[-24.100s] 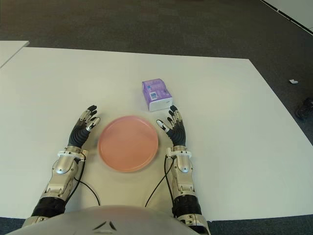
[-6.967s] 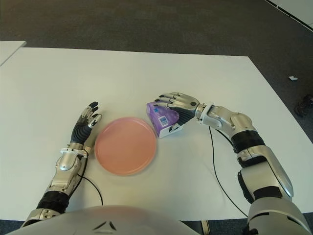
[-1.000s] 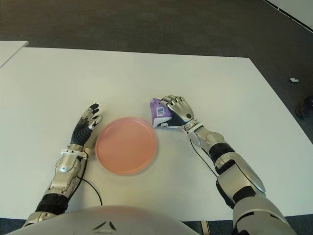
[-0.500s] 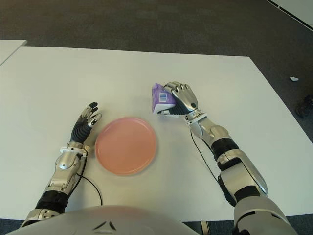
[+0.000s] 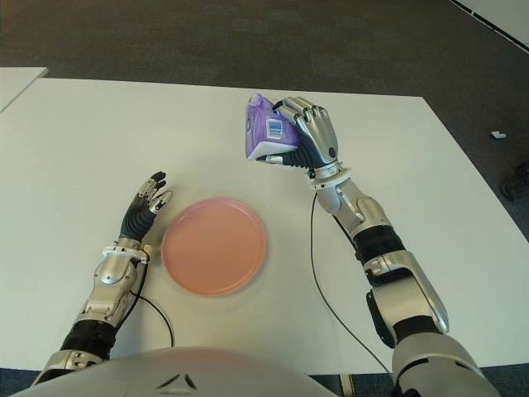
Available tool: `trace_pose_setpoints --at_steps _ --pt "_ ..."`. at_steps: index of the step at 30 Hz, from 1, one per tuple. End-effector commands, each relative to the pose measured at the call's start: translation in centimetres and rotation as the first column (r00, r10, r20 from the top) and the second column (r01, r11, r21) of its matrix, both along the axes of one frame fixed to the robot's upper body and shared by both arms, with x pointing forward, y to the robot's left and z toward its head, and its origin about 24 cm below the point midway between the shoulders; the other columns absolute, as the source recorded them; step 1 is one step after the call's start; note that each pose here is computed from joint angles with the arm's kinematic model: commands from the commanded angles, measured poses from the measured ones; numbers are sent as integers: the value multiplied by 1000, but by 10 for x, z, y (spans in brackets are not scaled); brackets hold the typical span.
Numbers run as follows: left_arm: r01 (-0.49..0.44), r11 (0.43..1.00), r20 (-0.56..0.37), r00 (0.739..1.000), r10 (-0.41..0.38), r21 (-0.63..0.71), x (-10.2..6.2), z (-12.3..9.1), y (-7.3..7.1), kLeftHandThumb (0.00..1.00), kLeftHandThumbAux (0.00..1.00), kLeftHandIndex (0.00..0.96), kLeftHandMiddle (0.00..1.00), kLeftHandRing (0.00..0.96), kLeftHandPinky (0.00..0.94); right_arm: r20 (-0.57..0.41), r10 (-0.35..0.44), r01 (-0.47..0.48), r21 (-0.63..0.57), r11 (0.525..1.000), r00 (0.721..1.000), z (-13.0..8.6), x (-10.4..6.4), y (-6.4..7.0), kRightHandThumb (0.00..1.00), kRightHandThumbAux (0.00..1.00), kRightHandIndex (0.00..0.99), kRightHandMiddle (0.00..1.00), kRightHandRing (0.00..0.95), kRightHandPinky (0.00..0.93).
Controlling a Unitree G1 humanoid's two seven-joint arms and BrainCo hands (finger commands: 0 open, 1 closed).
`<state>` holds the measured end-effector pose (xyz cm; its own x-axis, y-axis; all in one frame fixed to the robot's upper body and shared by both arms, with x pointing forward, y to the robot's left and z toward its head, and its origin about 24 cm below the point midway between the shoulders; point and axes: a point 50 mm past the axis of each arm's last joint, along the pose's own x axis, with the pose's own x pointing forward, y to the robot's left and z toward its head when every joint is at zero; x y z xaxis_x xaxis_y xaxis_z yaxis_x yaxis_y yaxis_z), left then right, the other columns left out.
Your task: Put the tissue paper into the plate.
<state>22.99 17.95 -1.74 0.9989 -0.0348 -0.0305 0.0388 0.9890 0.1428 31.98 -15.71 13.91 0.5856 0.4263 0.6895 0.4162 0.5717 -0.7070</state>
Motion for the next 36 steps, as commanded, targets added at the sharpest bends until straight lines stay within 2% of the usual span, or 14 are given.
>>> trace_pose_setpoints --at_steps 1,6,9,13,18,20,24,32,36 --pt "0 1000 -117 993 -2 -12 -12 -21 1 0 414 0 0 0 0 20 86 -88 75 993 996 3 -16 17 746 711 439 852 847 833" --pt "-3 1000 -104 995 2 -13 -10 -19 0 0 417 0 0 0 0 28 156 -159 118 980 987 5 -30 29 747 710 439 857 852 839" --pt "0 1000 -103 995 -1 -9 -11 -19 -1 0 417 0 0 0 0 27 173 -175 126 976 985 5 -34 32 747 710 440 859 854 840" --pt "17 1000 -121 992 -19 -14 -11 -20 0 0 414 0 0 0 0 29 245 -247 146 958 969 -1 -48 46 747 710 440 862 855 850" --pt "15 1000 -122 992 -18 -27 -10 -20 0 0 410 0 0 0 0 11 306 -305 137 942 952 -7 -57 53 747 710 440 862 856 855" --pt "12 1000 -114 993 -13 -17 -9 -20 1 0 412 0 0 0 0 -25 383 -379 96 920 924 -15 -62 57 746 711 439 860 854 848" --pt "8 1000 -118 993 -8 1 -9 -21 3 0 417 0 0 0 0 -72 462 -459 56 887 884 -24 -65 63 745 712 439 857 851 840" --pt "2 999 -139 990 2 32 -10 -22 6 0 430 0 0 0 0 -136 553 -559 -9 829 822 -38 -71 75 744 713 439 855 848 823" --pt "-6 999 -146 989 12 40 -10 -22 6 0 430 0 0 0 0 -146 569 -578 -26 815 809 -45 -73 79 743 713 439 853 846 817"
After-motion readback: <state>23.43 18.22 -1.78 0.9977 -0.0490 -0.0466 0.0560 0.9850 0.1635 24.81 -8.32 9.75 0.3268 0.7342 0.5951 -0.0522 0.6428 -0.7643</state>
